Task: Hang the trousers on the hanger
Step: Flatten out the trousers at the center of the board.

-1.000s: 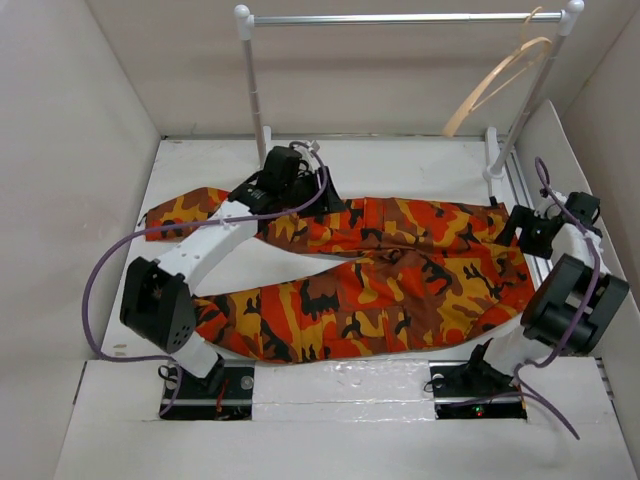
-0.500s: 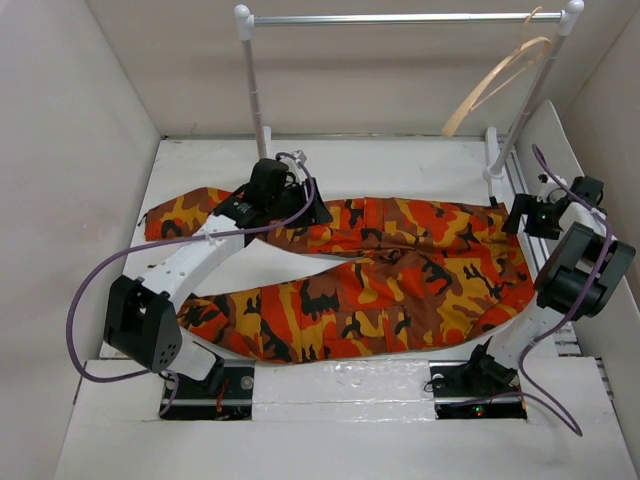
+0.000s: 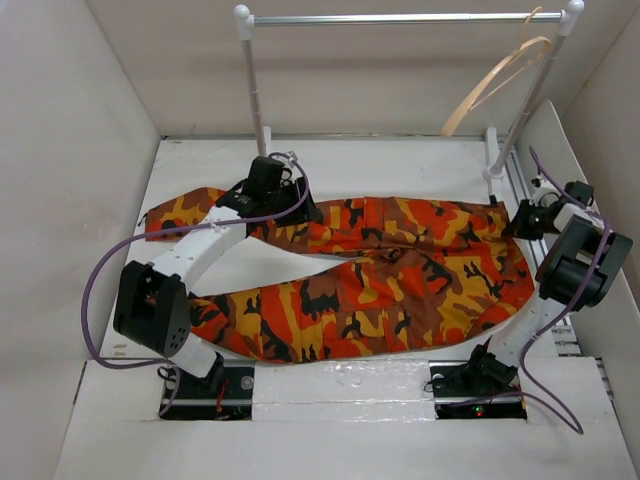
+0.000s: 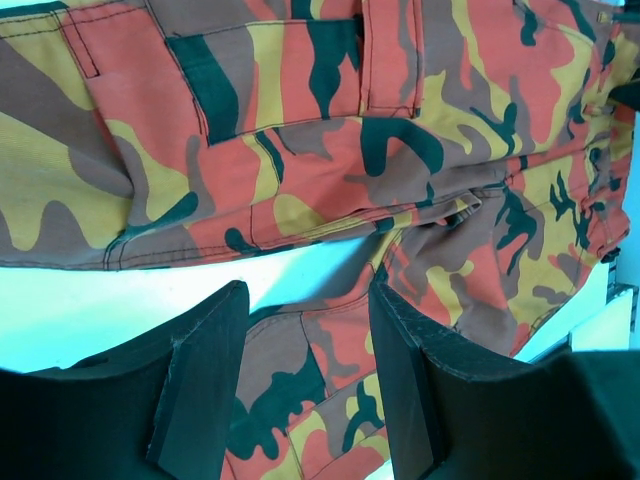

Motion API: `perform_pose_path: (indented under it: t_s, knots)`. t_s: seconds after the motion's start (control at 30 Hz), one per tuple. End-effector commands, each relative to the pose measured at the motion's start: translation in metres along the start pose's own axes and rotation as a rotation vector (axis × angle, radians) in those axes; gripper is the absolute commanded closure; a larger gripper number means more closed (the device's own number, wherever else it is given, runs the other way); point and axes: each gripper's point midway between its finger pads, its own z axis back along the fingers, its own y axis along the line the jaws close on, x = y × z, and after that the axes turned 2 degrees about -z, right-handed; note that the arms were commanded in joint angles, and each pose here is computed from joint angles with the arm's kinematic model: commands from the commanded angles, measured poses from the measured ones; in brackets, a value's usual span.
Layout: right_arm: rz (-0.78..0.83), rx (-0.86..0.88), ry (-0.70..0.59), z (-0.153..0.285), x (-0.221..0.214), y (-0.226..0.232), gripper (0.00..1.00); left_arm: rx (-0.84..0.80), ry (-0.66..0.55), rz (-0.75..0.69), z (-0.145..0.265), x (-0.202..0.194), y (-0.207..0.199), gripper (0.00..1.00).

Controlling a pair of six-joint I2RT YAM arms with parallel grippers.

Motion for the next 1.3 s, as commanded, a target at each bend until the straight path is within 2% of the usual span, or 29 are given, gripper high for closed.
perform_pose_path:
  t_s: [0.0,0.17,0.3,0.47,0.5,0.53,0.63,0.73,0.77,0.8,0.83,0.87,0.9,0.93,0.97,1.0,1.03,1.1,1.13,1.2,1.27]
  knots:
    - [0.063,0.021,-0.161,0.019,0.051,0.013,1.0,-0.012,-0.032,-0.023,0.002,0.011,-0.005,0.53]
    - [0.072,-0.026,-0.292,0.041,0.088,0.01,1.0,0.123,-0.067,0.027,0.001,0.023,0.032,0.53]
    - [0.035,-0.093,-0.382,0.058,0.114,-0.003,1.0,0.231,-0.13,0.134,0.017,0.049,0.083,0.53]
    - [-0.051,-0.207,-0.39,0.052,0.126,-0.032,1.0,0.367,-0.144,0.319,0.042,0.049,0.161,0.51]
    - [-0.091,-0.218,-0.391,0.05,0.126,-0.035,0.91,0.384,-0.146,0.347,0.046,0.046,0.172,0.5]
    - [-0.111,-0.223,-0.393,0.049,0.128,-0.037,0.64,0.401,-0.143,0.378,0.05,0.041,0.181,0.5]
    - [-0.154,-0.2,-0.437,0.051,0.134,-0.018,0.33,0.522,-0.157,0.535,0.075,0.023,0.233,0.5]
    - [-0.149,-0.166,-0.522,0.068,0.146,0.019,0.24,0.582,-0.229,0.675,0.101,0.017,0.263,0.5]
    - [-0.136,-0.134,-0.501,0.058,0.13,0.045,0.24,0.595,-0.238,0.722,0.105,0.007,0.274,0.5]
    - [-0.11,-0.113,-0.562,0.08,0.138,0.072,0.24,0.587,-0.289,0.787,0.119,0.01,0.289,0.51]
    - [-0.087,-0.107,-0.593,0.085,0.139,0.087,0.29,0.59,-0.301,0.815,0.122,0.008,0.297,0.51]
    - [-0.087,-0.1,-0.564,0.078,0.118,0.097,0.33,0.593,-0.308,0.835,0.124,0.008,0.303,0.52]
    - [-0.059,-0.065,-0.592,0.089,0.116,0.124,0.42,0.611,-0.316,0.853,0.128,0.009,0.31,0.52]
    - [-0.037,-0.034,-0.608,0.091,0.111,0.137,0.69,0.67,-0.3,0.874,0.13,0.003,0.323,0.53]
    - [-0.021,-0.011,-0.604,0.091,0.103,0.149,0.82,0.699,-0.312,0.871,0.134,0.009,0.328,0.53]
    - [0.015,0.035,-0.562,0.079,0.082,0.176,0.91,0.733,-0.311,0.882,0.135,0.008,0.334,0.53]
    - [0.046,0.057,-0.579,0.088,0.078,0.196,0.98,0.786,-0.308,0.93,0.139,0.002,0.349,0.54]
    - [0.095,0.144,-0.517,0.078,0.053,0.232,0.99,0.777,-0.319,0.98,0.138,0.005,0.36,0.54]
    - [0.166,0.267,-0.482,0.075,0.037,0.275,0.96,0.775,-0.319,1.025,0.137,0.001,0.374,0.55]
    - [0.239,0.385,-0.428,0.072,0.014,0.311,0.93,0.765,-0.337,1.083,0.136,0.006,0.386,0.55]
    - [0.331,0.503,-0.353,0.073,-0.024,0.354,0.86,0.747,-0.337,1.09,0.131,0.015,0.396,0.56]
